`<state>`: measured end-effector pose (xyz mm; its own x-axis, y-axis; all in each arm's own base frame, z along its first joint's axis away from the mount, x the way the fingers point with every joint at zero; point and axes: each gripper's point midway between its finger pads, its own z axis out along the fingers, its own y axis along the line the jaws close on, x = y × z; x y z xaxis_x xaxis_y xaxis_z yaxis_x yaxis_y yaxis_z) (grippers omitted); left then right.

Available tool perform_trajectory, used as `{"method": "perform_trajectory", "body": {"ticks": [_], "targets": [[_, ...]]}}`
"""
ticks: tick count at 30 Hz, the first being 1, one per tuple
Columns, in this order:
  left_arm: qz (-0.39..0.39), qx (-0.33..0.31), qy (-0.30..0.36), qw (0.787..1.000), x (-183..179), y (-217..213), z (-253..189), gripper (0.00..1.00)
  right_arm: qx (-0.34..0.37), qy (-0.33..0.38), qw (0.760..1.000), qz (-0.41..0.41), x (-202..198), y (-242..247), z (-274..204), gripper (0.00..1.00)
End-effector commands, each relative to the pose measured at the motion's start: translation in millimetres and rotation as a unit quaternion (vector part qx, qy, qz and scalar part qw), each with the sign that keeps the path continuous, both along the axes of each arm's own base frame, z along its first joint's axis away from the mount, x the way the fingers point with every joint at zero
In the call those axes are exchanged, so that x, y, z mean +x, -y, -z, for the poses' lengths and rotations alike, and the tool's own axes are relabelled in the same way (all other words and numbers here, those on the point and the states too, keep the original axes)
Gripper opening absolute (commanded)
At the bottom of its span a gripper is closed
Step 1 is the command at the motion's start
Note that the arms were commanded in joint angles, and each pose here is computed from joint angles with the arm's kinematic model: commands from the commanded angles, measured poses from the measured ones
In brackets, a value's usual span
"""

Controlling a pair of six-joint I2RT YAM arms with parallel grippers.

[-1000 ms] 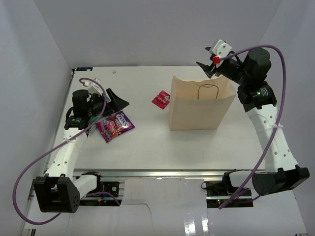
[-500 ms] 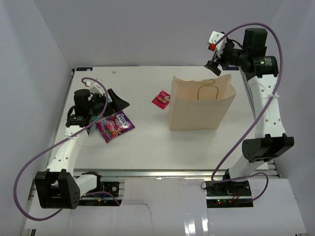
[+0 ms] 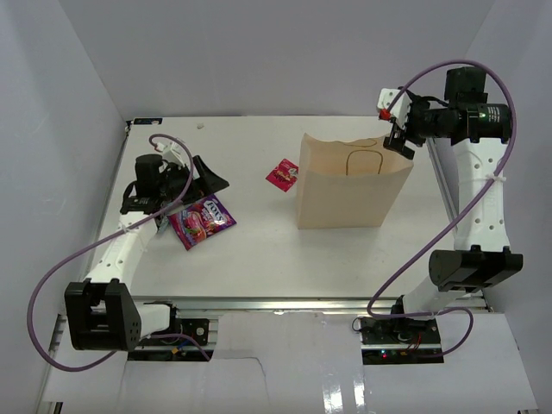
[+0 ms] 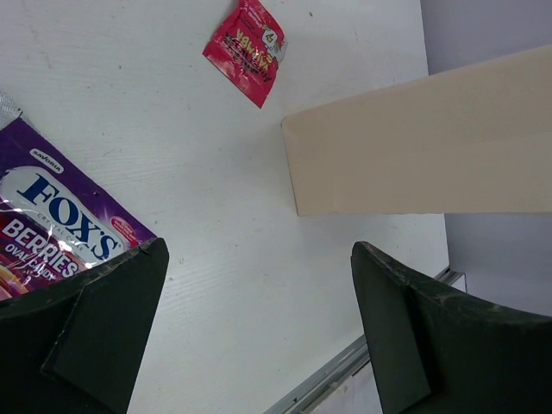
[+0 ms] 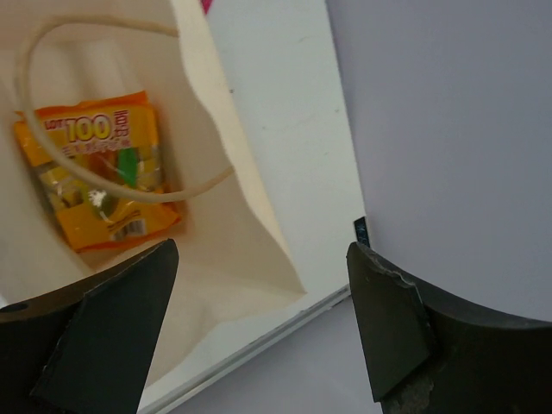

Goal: Place the snacks into the paper bag

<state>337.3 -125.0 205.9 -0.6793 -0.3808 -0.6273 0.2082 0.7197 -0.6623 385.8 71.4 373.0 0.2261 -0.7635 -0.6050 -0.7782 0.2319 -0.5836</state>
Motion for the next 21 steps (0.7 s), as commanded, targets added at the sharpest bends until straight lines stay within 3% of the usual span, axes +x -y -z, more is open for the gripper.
{"method": "perform_trajectory", "body": {"ticks": [1,6,10,13,14,21], "targets": [[0.024,-0.005,0.036,0.999,12,8,-21,0.98,0.002,-0.036,0.999,-0.041,-34,-7,12,0.85],[0.049,0.001,0.043,0.998,21,26,-21,0.98,0.013,-0.069,0.997,-0.042,-30,-9,35,0.84],[0.069,0.034,0.051,0.996,41,51,-12,0.98,0.057,-0.063,0.996,-0.011,-4,-13,40,0.84],[0.092,0.062,0.048,0.993,60,69,7,0.95,0.119,-0.031,0.992,0.031,29,-18,28,0.82],[0.097,0.074,0.037,0.992,67,70,24,0.94,0.131,0.022,0.990,0.049,48,-15,7,0.81],[0.134,0.113,0.056,0.983,104,85,64,0.90,0.228,0.062,0.966,0.108,71,-14,-36,0.79]]}}
